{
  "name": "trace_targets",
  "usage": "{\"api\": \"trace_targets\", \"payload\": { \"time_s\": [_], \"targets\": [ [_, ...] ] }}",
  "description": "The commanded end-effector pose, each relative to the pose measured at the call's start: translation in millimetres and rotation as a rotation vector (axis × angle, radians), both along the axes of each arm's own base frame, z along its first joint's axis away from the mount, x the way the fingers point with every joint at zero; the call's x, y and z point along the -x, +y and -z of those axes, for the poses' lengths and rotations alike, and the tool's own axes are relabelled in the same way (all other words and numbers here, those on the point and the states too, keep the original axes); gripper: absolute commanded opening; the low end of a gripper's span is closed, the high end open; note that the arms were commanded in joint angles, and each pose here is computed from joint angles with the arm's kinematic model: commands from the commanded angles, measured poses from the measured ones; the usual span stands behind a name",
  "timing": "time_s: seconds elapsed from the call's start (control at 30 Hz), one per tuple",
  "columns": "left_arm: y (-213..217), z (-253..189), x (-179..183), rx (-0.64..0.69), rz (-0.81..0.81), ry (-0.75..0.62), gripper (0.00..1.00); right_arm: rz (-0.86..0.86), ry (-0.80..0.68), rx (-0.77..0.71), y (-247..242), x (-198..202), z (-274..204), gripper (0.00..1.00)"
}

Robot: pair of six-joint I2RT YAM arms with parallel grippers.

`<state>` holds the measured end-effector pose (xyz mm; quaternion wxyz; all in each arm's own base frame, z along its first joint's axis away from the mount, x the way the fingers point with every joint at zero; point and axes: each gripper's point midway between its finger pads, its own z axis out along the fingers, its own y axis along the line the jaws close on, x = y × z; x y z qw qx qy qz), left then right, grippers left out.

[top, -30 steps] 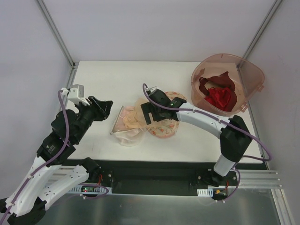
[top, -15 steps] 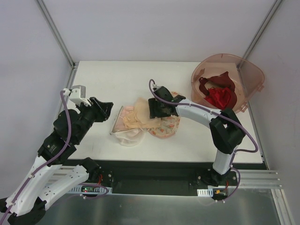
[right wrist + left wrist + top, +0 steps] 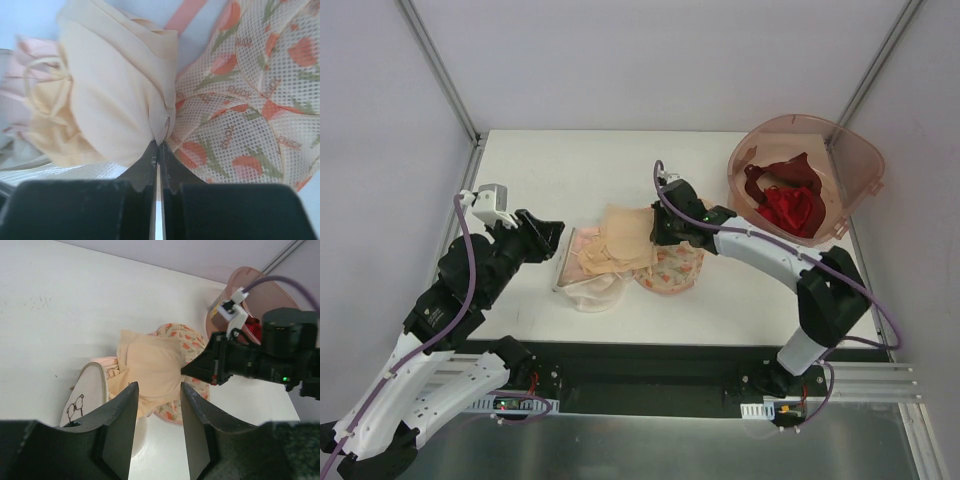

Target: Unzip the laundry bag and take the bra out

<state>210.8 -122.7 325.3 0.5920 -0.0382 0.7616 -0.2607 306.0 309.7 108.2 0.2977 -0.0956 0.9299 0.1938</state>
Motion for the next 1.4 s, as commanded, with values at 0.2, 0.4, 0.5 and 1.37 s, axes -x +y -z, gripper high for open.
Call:
{"api": "trace_targets", "payload": {
  "time_s": [0.2,0.4,0.5,1.37],
  "targets": [
    [5.9,-3.7,-0.1,0.033,-0.031,-0.018,0.41,0.039,-0.367,-0.202,-22.3,-7.5,-162.0,0.01],
    [15.3,-13.4,3.9,0.004,-0.045,-0.056,0.48,0.108,-0.537,-0.257,-69.4,-4.8,-243.6,0.01],
    [22.8,-12.6,8.9,0.021,-0.067,-0.066,0.5,0.167,-0.631,-0.273,-100.2,-2.9,-282.5,0.01],
    [-14.9,82.8,2.0,-0.183,0.116,0.162,0.99,0.802,-0.407,-0.088,-348.6,-98.4,-225.8,0.96]
  ]
}}
